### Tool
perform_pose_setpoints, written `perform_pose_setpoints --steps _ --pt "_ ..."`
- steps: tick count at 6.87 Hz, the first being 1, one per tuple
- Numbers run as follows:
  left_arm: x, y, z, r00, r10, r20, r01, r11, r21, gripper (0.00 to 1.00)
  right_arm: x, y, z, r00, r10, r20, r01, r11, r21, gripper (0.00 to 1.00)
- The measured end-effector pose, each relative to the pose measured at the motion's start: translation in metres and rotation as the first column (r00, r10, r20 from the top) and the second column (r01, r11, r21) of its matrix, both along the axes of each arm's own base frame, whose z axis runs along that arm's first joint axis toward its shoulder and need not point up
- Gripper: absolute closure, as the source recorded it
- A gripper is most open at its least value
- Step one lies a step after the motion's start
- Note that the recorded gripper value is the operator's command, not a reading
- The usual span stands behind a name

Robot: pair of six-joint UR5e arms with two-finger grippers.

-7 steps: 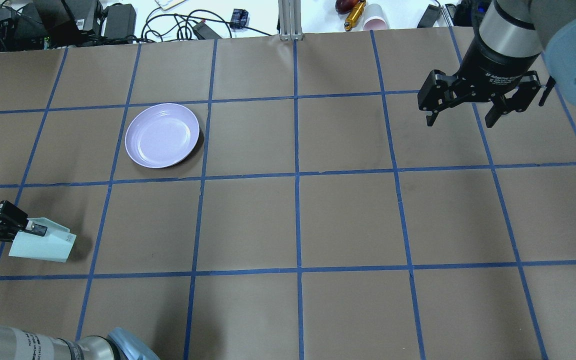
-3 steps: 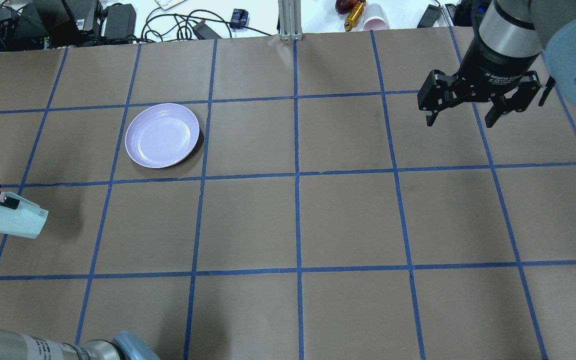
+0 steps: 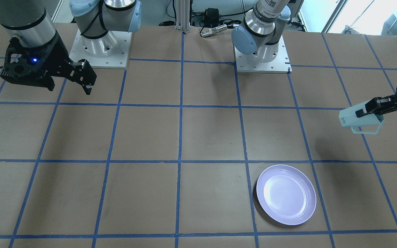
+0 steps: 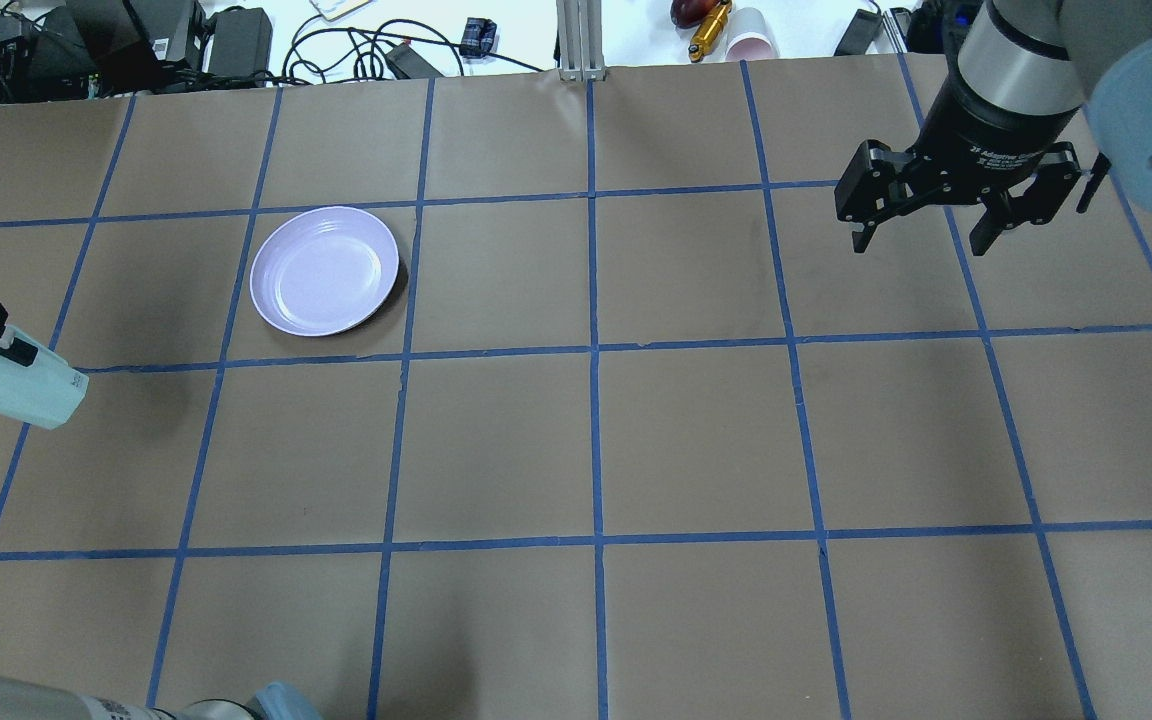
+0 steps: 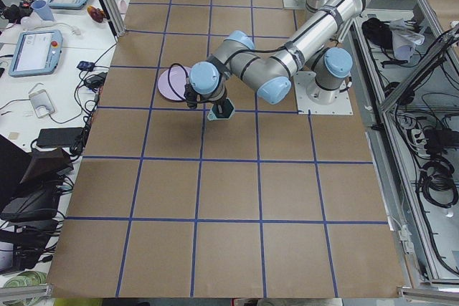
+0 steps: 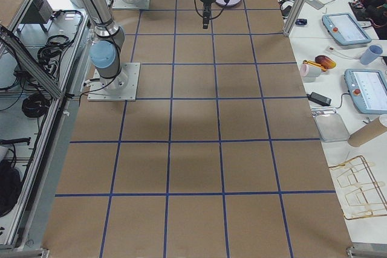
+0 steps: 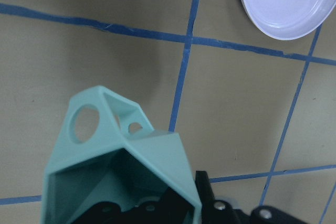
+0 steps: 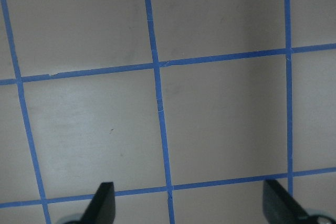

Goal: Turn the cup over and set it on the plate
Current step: 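Lift the mug with the left gripper, tilting it upright, then carry the upright mug with the left gripper over the white plate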

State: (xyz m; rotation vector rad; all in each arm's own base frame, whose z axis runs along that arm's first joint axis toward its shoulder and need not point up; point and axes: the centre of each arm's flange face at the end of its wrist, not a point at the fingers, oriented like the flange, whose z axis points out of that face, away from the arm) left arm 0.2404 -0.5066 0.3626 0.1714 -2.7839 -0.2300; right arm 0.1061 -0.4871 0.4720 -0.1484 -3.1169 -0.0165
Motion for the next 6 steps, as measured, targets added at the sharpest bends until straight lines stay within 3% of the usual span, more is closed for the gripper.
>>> perform_pose_setpoints --steps 2,4,6 --pt "-0.047 -0.023 0.025 0.988 -0.068 0.139 0.072 0.997 -0.029 1.0 0.0 0.0 0.0 1.0 0.0 0.0 0.0 1.0 0.0 0.0" --pt "-0.096 -0.042 0.039 0.973 -0.086 0.215 0.104 0.992 -0.075 1.0 0.0 0.0 0.0 1.0 0.0 0.0 0.0 1.0 0.0 0.0" --pt "-0.153 -0.067 0.038 0.94 -0.121 0.318 0.164 0.98 -0.11 1.0 0.0 0.0 0.0 1.0 0.0 0.0 0.0 1.0 0.0 0.0"
